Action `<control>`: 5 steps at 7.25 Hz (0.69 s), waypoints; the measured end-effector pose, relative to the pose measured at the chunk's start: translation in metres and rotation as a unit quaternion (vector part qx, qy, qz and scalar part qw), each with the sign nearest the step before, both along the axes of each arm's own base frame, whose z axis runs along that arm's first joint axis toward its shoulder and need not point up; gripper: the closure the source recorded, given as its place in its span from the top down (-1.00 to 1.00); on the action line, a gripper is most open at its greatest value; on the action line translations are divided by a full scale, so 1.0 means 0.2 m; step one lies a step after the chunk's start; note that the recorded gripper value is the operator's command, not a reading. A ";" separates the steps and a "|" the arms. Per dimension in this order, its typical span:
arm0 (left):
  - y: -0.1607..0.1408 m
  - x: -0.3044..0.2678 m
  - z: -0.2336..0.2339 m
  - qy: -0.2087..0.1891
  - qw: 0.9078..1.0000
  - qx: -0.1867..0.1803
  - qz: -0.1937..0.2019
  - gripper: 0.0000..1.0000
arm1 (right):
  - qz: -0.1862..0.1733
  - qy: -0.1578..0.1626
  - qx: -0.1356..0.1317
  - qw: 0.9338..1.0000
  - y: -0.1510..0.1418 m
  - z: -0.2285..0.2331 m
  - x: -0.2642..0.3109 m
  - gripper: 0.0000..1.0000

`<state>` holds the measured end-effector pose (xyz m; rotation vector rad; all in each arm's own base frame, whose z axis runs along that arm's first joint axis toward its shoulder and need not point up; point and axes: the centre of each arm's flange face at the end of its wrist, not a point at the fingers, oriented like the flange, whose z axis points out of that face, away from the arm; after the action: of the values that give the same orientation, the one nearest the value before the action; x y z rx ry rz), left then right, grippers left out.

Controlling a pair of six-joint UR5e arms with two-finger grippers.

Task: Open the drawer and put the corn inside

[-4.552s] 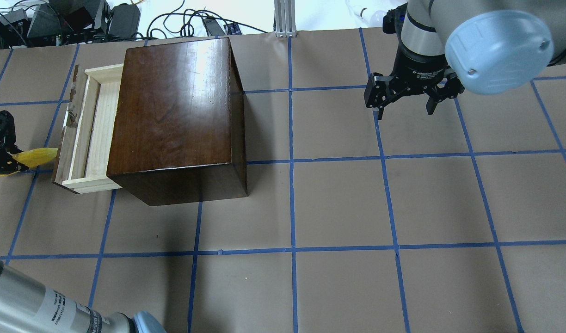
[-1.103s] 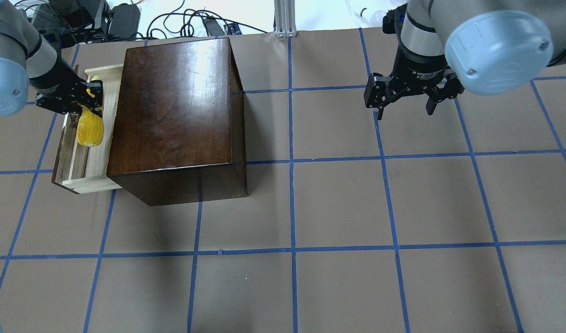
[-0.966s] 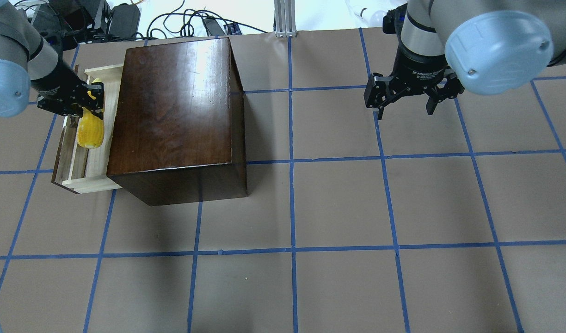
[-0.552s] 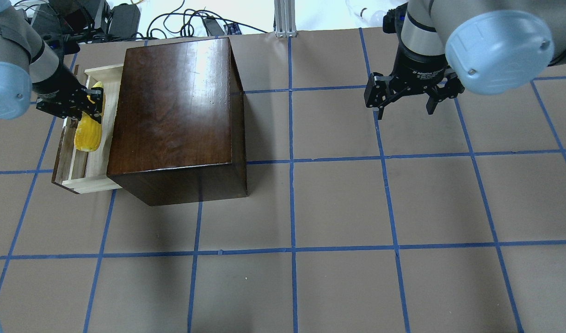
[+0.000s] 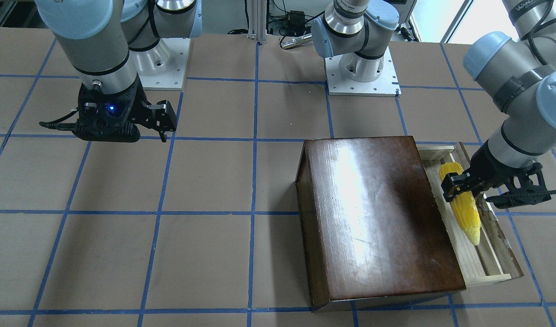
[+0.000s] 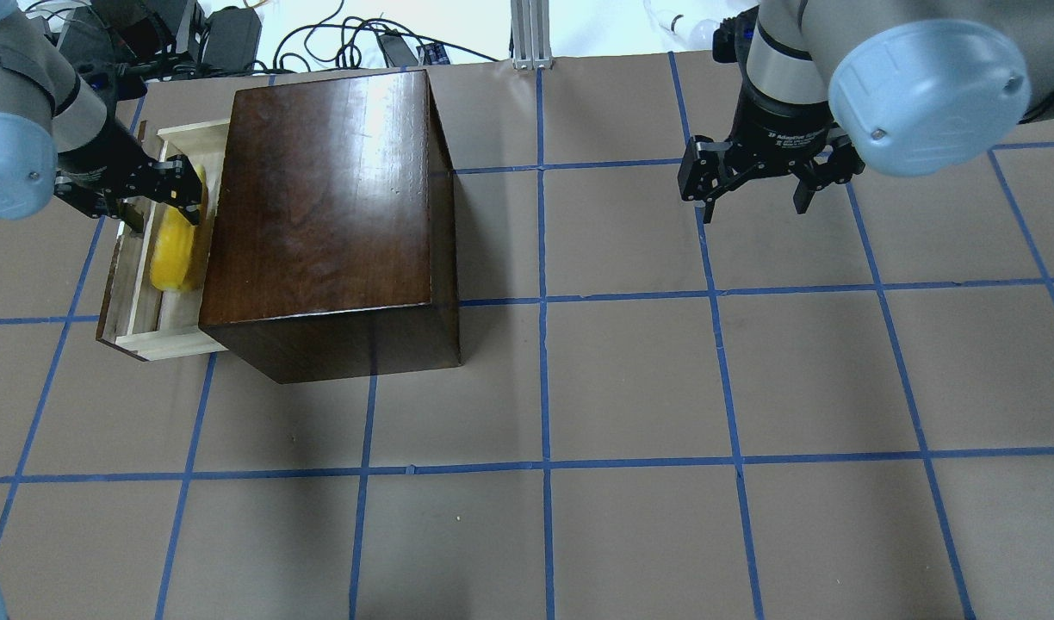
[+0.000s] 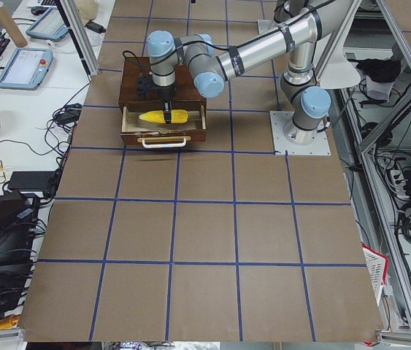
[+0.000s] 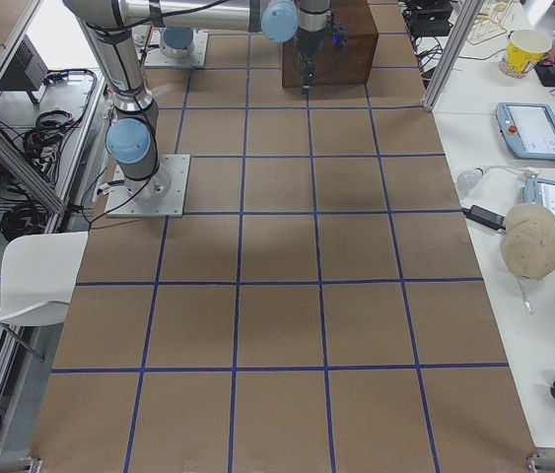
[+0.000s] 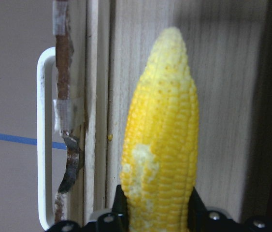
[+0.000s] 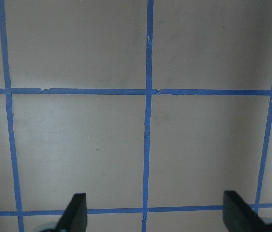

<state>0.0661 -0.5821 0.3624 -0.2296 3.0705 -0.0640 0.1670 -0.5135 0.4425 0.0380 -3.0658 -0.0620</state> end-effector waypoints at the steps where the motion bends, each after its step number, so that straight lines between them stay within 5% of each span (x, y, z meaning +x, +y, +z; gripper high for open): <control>1: 0.01 0.00 0.03 -0.002 1.000 -0.004 0.000 1.00 | 0.000 0.000 0.000 1.000 0.00 0.00 0.00 1.00; 5: 0.06 -0.06 0.18 -0.006 1.000 -0.022 -0.005 1.00 | 0.000 0.000 0.000 1.000 0.00 0.00 0.00 1.00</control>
<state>0.0538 -0.5693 0.3989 -0.2158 3.0603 -0.1328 0.1670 -0.5135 0.4423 0.0379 -3.0658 -0.0615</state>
